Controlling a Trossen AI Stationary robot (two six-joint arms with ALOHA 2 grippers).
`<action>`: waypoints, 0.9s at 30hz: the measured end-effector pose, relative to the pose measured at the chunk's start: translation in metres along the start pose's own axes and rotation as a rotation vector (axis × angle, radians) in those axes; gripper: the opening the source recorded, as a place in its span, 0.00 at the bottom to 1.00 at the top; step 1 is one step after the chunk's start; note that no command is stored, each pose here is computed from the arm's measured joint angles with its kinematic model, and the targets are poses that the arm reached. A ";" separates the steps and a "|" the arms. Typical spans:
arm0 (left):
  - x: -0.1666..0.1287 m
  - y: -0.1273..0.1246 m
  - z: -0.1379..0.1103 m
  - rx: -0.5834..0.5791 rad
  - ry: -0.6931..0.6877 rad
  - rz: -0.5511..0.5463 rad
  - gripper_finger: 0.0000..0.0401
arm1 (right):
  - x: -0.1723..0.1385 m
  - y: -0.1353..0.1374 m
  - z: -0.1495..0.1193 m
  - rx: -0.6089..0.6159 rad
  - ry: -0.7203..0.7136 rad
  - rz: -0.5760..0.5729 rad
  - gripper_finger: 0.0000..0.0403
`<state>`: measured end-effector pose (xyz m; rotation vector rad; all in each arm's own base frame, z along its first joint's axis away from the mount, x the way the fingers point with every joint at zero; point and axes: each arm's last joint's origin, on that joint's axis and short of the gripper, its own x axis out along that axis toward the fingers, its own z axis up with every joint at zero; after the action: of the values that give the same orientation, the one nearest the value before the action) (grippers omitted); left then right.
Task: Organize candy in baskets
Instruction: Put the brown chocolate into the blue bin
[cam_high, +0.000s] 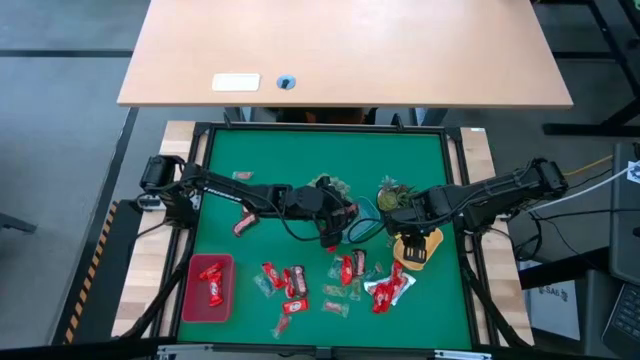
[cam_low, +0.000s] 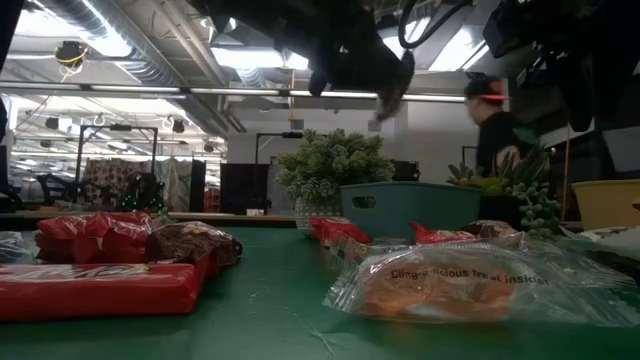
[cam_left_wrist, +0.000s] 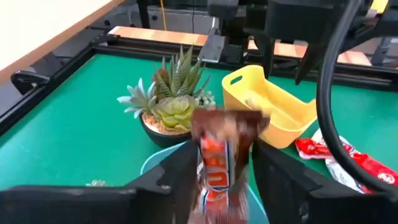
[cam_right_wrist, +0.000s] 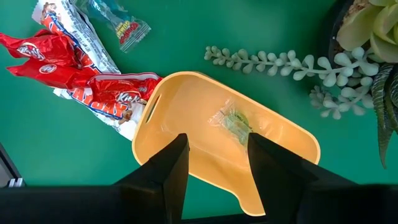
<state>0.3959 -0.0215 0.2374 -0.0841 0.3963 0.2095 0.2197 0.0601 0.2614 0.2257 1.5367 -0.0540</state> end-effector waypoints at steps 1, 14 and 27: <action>0.000 0.001 0.000 -0.002 0.000 0.001 0.39 | 0.000 0.000 0.000 0.000 0.000 0.000 0.41; 0.001 0.004 0.000 -0.003 0.005 0.010 0.51 | 0.000 0.000 0.000 -0.010 -0.003 0.002 0.41; -0.017 0.000 0.012 0.001 0.006 -0.066 0.50 | -0.005 0.013 0.027 -0.518 -0.306 0.075 0.41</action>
<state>0.3853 -0.0233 0.2546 -0.0965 0.3987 0.1437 0.2480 0.0679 0.2680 -0.1335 1.1891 0.3514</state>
